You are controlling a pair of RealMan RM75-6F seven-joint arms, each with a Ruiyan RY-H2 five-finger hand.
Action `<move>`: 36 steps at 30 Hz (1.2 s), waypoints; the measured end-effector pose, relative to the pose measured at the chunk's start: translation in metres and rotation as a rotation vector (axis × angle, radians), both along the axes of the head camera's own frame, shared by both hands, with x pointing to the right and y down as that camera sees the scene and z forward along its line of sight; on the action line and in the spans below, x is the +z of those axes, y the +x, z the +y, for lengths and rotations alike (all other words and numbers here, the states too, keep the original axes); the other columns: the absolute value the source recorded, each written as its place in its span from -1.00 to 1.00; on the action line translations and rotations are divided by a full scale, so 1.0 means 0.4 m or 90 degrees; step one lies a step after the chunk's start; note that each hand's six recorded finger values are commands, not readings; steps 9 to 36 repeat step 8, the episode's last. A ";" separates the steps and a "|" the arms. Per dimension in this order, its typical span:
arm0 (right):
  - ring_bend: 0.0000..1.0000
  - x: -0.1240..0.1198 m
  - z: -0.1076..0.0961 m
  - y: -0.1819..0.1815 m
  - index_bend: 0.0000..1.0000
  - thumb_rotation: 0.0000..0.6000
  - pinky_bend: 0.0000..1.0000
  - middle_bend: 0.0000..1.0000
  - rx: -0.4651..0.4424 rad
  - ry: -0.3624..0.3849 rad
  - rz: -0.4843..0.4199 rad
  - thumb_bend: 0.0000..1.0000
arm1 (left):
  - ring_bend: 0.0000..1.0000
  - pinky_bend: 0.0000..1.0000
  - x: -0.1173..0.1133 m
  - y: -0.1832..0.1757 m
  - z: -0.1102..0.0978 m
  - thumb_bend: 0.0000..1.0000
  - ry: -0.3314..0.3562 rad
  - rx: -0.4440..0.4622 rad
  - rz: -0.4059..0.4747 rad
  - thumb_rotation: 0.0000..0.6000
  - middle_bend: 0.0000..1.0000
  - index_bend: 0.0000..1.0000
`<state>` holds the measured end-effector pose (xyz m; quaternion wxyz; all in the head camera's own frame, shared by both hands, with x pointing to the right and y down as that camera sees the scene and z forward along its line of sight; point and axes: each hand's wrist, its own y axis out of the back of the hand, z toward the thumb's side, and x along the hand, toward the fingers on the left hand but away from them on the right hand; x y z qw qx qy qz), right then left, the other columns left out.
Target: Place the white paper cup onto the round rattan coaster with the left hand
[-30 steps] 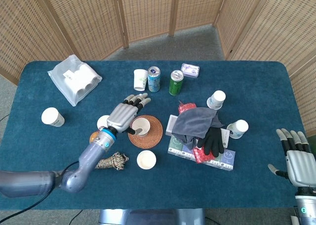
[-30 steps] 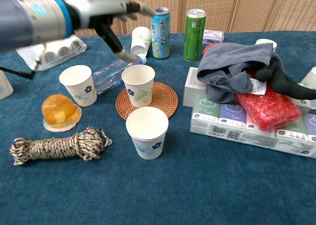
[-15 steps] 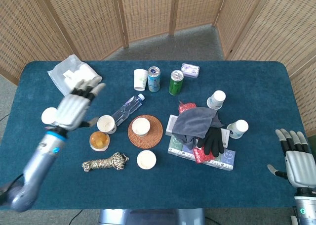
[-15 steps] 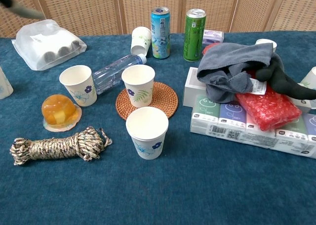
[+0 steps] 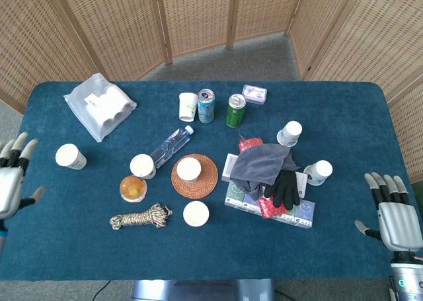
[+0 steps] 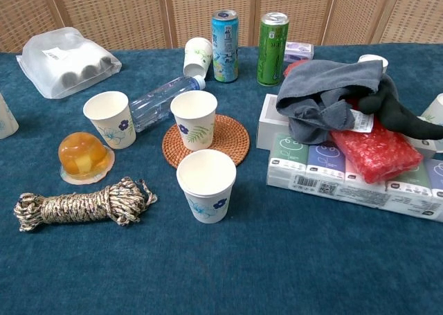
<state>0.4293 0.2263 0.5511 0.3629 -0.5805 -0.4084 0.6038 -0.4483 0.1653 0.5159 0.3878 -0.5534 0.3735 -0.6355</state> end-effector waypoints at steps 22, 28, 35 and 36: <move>-1.00 0.014 -0.009 0.001 -1.00 1.00 -1.00 -1.00 0.003 -0.001 0.006 -0.95 | -1.00 -1.00 0.011 -0.057 0.110 -0.43 0.001 -0.042 0.031 1.00 -1.00 -0.94; -1.00 0.014 -0.009 0.001 -1.00 1.00 -1.00 -1.00 0.003 -0.001 0.006 -0.95 | -1.00 -1.00 0.011 -0.057 0.110 -0.43 0.001 -0.042 0.031 1.00 -1.00 -0.94; -1.00 0.014 -0.009 0.001 -1.00 1.00 -1.00 -1.00 0.003 -0.001 0.006 -0.95 | -1.00 -1.00 0.011 -0.057 0.110 -0.43 0.001 -0.042 0.031 1.00 -1.00 -0.94; -1.00 0.014 -0.009 0.001 -1.00 1.00 -1.00 -1.00 0.003 -0.001 0.006 -0.95 | -1.00 -1.00 0.011 -0.057 0.110 -0.43 0.001 -0.042 0.031 1.00 -1.00 -0.94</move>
